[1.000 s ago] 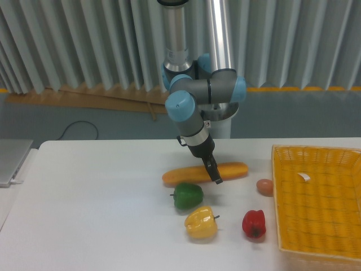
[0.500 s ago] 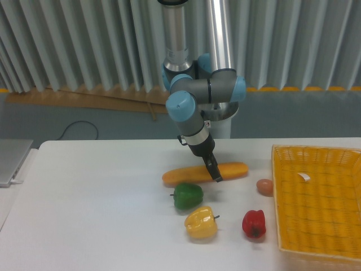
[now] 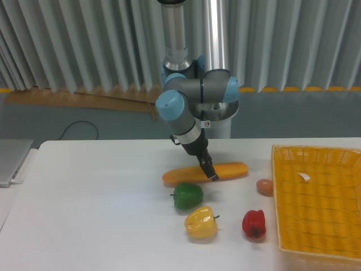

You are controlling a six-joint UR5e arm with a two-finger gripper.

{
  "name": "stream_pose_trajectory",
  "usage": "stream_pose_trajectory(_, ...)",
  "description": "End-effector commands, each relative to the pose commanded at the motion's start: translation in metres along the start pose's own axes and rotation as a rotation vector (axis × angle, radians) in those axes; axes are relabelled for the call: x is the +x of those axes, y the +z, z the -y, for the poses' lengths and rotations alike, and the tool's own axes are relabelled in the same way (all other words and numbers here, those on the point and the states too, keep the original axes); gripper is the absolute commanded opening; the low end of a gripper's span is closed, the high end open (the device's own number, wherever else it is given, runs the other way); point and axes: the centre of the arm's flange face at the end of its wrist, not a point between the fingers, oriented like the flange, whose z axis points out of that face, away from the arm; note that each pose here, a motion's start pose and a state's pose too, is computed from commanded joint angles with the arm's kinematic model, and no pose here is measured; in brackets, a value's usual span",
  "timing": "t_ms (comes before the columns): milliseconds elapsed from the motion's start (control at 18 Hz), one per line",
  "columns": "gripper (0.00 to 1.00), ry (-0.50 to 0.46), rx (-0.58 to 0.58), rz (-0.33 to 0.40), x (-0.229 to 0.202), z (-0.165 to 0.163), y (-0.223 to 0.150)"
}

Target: Place the bread in the basket

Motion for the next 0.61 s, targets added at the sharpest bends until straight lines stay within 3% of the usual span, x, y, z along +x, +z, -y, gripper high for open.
stream_pose_trajectory(167, 1.00, -0.010, -0.004, -0.031, -0.009, -0.004, 0.020)
stream_pose_trajectory(611, 1.00, -0.023, 0.019, -0.009, -0.013, 0.001, 0.028)
